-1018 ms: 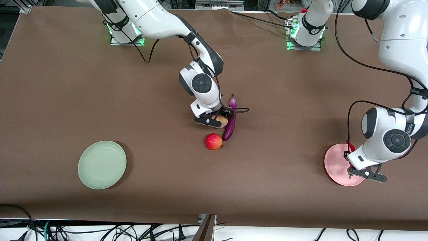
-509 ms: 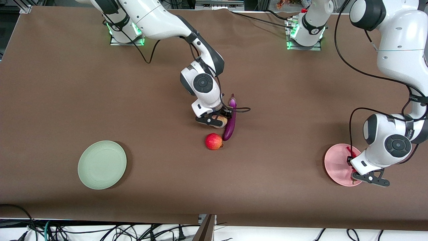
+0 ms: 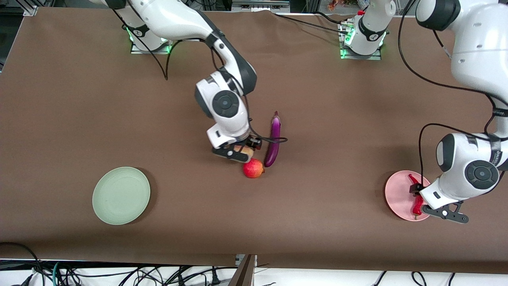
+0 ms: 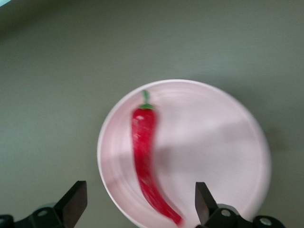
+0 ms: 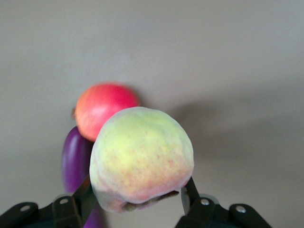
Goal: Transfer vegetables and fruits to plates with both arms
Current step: 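Carry the peach to the green plate while the left gripper reaches the eggplant, then grasp the eggplant with the left gripper while the right gripper releases the peach, then place the eggplant on the pink plate while the right gripper reaches the apple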
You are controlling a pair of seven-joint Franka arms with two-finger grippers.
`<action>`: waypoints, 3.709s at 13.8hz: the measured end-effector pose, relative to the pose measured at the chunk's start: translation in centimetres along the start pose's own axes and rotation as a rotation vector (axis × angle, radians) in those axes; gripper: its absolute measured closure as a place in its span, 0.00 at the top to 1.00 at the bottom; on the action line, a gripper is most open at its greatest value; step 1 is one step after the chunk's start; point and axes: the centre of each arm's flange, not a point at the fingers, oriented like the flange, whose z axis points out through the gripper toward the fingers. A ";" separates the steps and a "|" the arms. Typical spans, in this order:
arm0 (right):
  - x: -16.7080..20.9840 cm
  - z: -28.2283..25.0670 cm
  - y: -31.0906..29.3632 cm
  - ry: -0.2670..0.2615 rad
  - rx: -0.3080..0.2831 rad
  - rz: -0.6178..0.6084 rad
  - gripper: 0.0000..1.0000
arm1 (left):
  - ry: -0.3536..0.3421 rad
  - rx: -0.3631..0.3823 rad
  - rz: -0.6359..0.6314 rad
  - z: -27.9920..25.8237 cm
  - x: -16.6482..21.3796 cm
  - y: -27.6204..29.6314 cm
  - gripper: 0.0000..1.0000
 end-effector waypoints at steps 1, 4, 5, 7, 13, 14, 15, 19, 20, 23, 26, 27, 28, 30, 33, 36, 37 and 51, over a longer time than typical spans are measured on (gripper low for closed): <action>1.8 -1.2 1.8 -0.005 -0.012 -0.023 0.75 | -0.027 -0.034 0.009 -3.0 -0.1 1.8 1.00; 8.6 -2.5 10.0 -0.055 -0.055 -0.132 0.75 | -0.057 -0.207 0.040 -9.8 -0.5 8.8 1.00; 10.9 -2.5 13.2 -0.070 -0.060 -0.168 0.75 | -0.055 -0.249 0.053 -10.7 -0.4 11.3 1.00; 15.3 -2.3 20.3 -0.092 -0.062 -0.248 0.75 | -0.079 -0.301 0.033 -11.1 -0.4 17.6 1.00; 22.9 1.3 37.9 -0.115 -0.077 -0.434 0.75 | -0.083 -0.222 -0.092 -8.5 -2.3 41.8 1.00; 23.1 2.2 38.4 -0.107 -0.081 -0.443 0.75 | -0.071 -0.208 -0.104 -7.5 -2.8 44.8 1.00; 23.3 3.1 38.7 -0.101 -0.085 -0.454 0.75 | -0.055 -0.215 -0.109 -6.5 -3.2 47.4 1.00; 24.0 5.7 41.5 -0.084 -0.092 -0.487 0.75 | -0.002 -0.291 -0.086 -1.0 -5.7 52.1 1.00; 24.3 6.0 42.6 -0.076 -0.092 -0.497 0.75 | 0.001 -0.302 -0.081 0.0 -6.4 52.6 1.00; 24.9 6.5 44.9 -0.066 -0.092 -0.514 0.75 | 0.003 -0.299 -0.046 1.1 -7.9 53.9 0.96; 25.1 7.3 45.5 -0.063 -0.094 -0.528 0.75 | 0.012 -0.280 -0.022 1.2 -8.4 54.7 0.68; 25.0 7.6 45.5 -0.064 -0.094 -0.530 0.75 | 0.010 -0.276 -0.025 1.3 -8.3 54.5 0.56; 25.0 7.8 45.5 -0.065 -0.093 -0.531 0.75 | 0.002 -0.266 -0.030 1.4 -8.2 54.0 0.44; 25.1 7.7 45.4 -0.061 -0.092 -0.532 0.78 | -0.034 -0.212 -0.058 1.4 -7.8 52.0 0.37; 25.1 6.3 44.0 -0.051 -0.080 -0.549 1.00 | -0.066 -0.127 -0.184 -0.5 -6.1 45.1 0.37; 24.7 3.2 39.5 -0.041 -0.059 -0.605 1.00 | -0.046 -0.089 -0.348 -4.4 -4.1 33.8 0.34; 24.3 2.4 37.4 -0.031 -0.046 -0.622 1.00 | -0.032 -0.085 -0.407 -5.5 -3.6 29.6 0.34; 4.6 4.5 0.8 0.155 0.162 -0.150 1.00 | -0.036 -0.120 -0.221 6.7 -6.6 1.9 0.34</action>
